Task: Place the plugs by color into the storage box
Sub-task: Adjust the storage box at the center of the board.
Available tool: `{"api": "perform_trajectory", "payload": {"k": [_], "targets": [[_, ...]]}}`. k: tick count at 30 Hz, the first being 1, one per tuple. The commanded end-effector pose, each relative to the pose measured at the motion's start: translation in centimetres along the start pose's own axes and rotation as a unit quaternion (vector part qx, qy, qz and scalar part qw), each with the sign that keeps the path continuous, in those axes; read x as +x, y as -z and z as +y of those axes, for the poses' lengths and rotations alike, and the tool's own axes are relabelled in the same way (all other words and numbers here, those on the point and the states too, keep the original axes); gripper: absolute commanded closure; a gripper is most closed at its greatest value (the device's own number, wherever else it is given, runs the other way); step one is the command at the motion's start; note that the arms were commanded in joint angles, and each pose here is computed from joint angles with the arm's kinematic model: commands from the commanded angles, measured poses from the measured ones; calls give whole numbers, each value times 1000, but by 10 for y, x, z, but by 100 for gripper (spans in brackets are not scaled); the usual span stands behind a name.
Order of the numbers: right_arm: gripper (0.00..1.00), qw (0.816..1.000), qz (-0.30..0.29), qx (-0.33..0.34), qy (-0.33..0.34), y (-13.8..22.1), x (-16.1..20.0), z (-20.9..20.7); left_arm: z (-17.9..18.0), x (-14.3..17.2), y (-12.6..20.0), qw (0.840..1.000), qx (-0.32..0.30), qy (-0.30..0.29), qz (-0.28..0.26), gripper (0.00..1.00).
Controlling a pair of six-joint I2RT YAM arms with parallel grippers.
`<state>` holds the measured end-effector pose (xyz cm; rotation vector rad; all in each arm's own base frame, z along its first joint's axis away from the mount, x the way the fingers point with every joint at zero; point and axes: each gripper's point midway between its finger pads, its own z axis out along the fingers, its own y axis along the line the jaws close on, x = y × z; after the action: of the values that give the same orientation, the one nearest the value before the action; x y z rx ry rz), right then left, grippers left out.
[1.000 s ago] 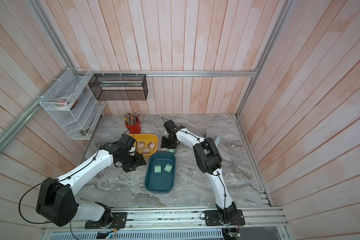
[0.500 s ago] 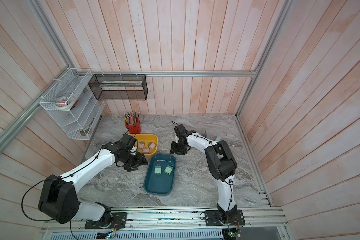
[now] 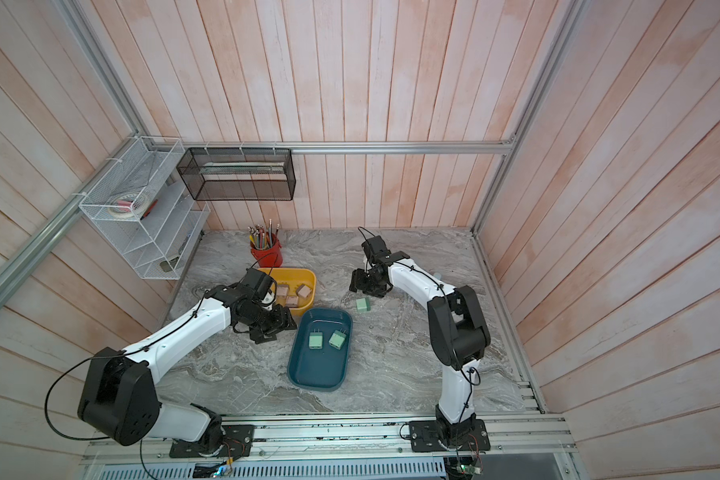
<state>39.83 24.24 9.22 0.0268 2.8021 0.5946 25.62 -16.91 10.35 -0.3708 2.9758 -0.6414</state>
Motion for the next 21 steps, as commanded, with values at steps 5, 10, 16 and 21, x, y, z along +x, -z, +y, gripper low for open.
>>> {"api": "perform_trajectory", "payload": {"k": [5, 10, 16, 21], "targets": [[33, 999, 16, -15, 32, -22, -21, 8, 5, 7, 2, 1000, 1, 3, 2, 27], [33, 998, 36, -11, 45, -40, -17, 17, 4, 5, 1, 1000, 0, 3, 2, 27], [33, 997, 65, 0, 52, -53, 6, 19, 2, 3, 1, 1000, 3, 4, 0, 27], [33, 994, 85, 6, 69, -52, 31, 21, 2, 3, -3, 1000, 5, 4, 2, 27]]}}
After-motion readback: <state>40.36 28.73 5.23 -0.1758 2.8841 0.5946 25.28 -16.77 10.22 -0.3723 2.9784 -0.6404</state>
